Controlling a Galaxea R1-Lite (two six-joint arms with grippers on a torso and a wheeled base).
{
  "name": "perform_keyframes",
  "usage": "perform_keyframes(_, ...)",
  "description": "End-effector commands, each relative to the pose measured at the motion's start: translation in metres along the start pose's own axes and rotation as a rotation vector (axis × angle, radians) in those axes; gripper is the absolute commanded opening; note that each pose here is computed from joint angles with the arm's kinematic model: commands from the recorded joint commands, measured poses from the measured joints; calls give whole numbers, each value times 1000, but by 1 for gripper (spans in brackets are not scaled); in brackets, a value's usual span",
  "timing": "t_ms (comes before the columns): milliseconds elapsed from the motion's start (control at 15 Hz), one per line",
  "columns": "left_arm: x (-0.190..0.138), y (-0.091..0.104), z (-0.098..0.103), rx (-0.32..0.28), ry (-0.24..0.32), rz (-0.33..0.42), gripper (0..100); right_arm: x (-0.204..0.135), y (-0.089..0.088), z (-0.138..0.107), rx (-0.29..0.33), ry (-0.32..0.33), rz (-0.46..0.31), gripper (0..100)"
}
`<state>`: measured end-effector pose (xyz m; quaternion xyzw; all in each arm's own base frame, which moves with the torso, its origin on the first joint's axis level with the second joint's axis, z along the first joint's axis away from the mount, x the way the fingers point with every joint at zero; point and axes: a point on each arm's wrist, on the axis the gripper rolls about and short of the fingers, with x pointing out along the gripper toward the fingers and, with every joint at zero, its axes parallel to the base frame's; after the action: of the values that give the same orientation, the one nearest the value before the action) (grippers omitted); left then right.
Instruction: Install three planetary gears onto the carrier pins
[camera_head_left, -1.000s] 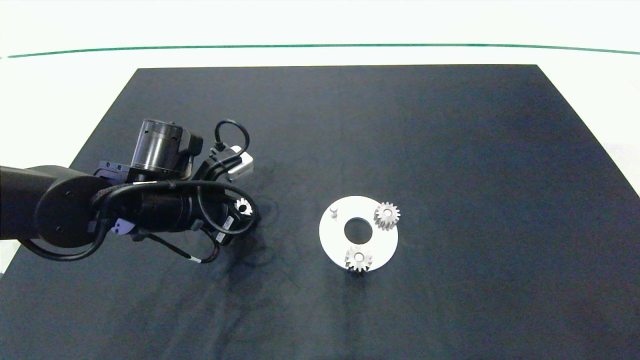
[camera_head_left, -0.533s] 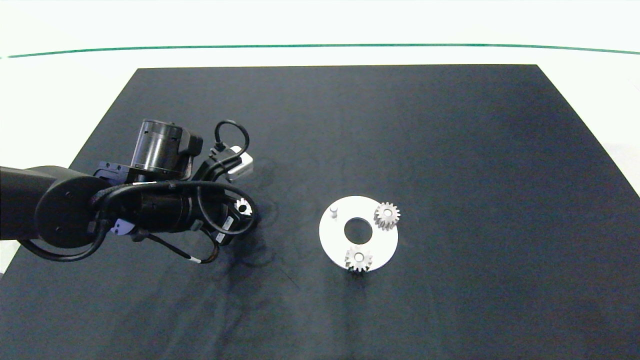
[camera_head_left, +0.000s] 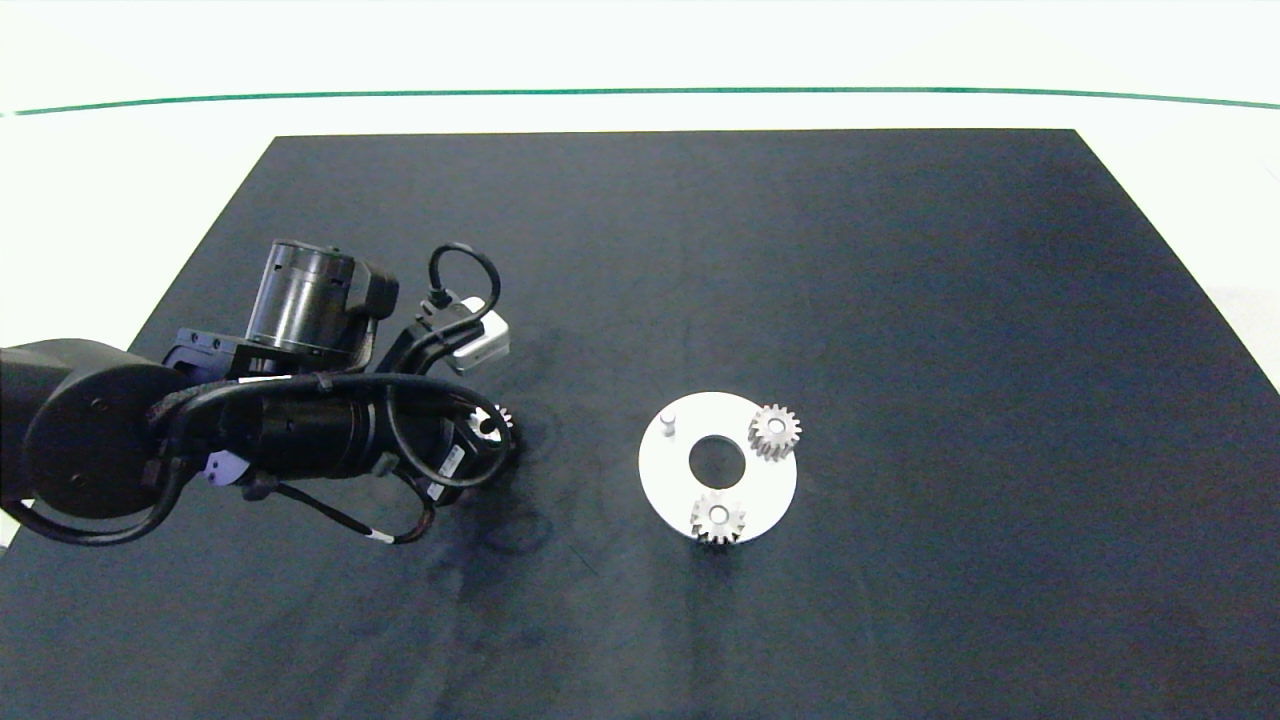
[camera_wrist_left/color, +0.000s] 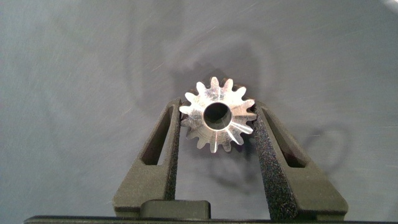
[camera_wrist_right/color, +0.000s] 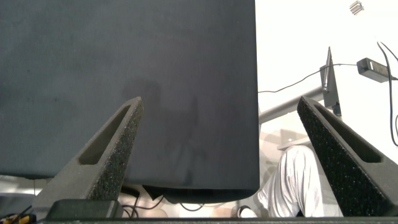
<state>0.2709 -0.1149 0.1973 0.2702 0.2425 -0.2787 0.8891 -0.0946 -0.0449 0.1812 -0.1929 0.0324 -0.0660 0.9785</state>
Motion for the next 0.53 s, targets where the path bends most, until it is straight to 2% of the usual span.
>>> perform_keyframes(67, -28, -30, 29, 68, -134, -57, 10, 1, 1, -1, -6, 7, 0, 100)
perform_keyframes(200, -37, -54, 49, 107, -194, -92, 10, 0, 0, -1, -4, 5, -1, 100)
perform_keyframes(333, -39, -81, 62, 151, -215, -112, 10, 0, 0, -1, -5, 3, 0, 100)
perform_keyframes(533, -24, -93, 82, 170, -222, -107, 10, -2, -1, -1, -3, -8, -2, 100)
